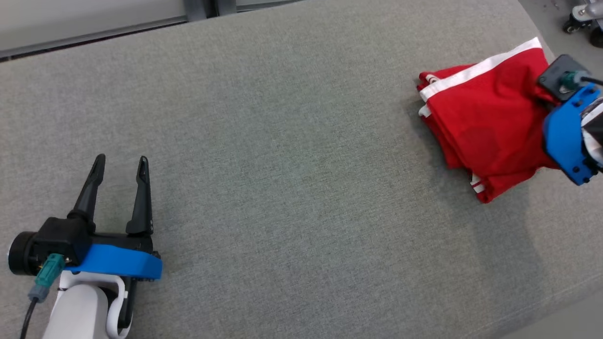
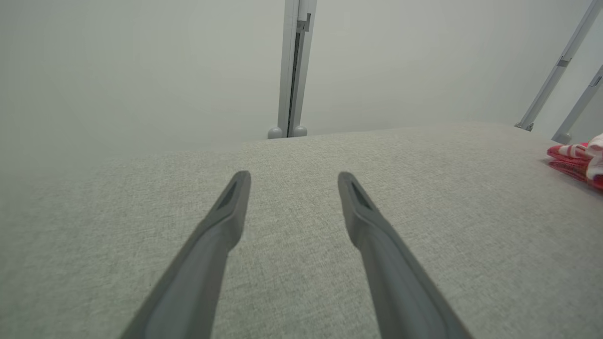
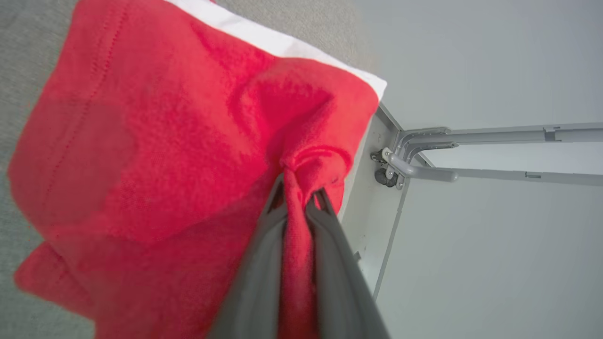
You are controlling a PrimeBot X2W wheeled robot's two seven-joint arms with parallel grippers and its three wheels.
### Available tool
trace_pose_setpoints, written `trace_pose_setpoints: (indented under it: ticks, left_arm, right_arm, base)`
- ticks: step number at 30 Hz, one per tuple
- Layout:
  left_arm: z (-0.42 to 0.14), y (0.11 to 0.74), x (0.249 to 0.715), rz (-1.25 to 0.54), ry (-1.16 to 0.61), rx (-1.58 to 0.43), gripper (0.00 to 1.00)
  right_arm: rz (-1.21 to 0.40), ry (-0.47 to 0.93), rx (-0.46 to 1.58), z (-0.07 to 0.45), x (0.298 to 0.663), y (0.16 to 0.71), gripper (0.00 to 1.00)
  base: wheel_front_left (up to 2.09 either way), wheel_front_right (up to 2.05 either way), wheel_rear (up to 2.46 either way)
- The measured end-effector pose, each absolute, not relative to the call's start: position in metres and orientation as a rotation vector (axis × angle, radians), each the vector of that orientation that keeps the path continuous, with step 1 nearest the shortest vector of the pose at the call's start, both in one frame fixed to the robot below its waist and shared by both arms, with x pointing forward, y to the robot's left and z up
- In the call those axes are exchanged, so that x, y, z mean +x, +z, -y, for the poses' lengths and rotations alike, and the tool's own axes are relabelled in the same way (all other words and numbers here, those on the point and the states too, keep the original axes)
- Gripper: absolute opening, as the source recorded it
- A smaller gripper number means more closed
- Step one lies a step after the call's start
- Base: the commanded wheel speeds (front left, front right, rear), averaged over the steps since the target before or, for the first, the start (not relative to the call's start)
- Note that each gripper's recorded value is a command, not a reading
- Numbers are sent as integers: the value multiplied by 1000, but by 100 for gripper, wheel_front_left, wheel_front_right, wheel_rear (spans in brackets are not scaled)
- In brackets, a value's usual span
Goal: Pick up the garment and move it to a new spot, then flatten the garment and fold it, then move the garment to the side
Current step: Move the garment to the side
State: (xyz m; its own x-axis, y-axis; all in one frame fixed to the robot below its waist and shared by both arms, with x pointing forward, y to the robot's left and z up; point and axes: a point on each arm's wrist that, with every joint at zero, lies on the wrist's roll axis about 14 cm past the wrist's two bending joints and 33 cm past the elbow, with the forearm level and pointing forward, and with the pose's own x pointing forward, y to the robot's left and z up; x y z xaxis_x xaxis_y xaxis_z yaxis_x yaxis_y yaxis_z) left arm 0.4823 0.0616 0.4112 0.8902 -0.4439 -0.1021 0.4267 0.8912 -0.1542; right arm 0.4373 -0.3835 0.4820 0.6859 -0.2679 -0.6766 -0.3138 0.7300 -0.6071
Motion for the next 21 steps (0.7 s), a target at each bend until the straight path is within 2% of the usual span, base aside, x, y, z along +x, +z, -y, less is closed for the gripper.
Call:
trace_pose_setpoints:
  ticks: [5,11,12,13,21]
  left_arm:
    - [-61,398,492,-164,-477,-105,100]
    - [-62,395,496,-173,-491,-86,100]
    - [-63,396,497,-170,-492,-83,100]
    - [-63,398,497,-171,-492,-79,100]
    - [-73,425,484,-125,-461,-80,100]
  right_arm:
    - [-825,-69,-706,420,437,468,0]
    - [-815,-149,-626,438,430,443,0]
    - [-797,-152,-628,438,432,444,45]
    - [-779,-158,-633,439,433,445,100]
    - [-669,-205,-586,434,433,456,100]
  base:
    - [0,0,0]
    - [0,0,0]
    - [0,0,0]
    - [0,0,0]
    - [0,0,0]
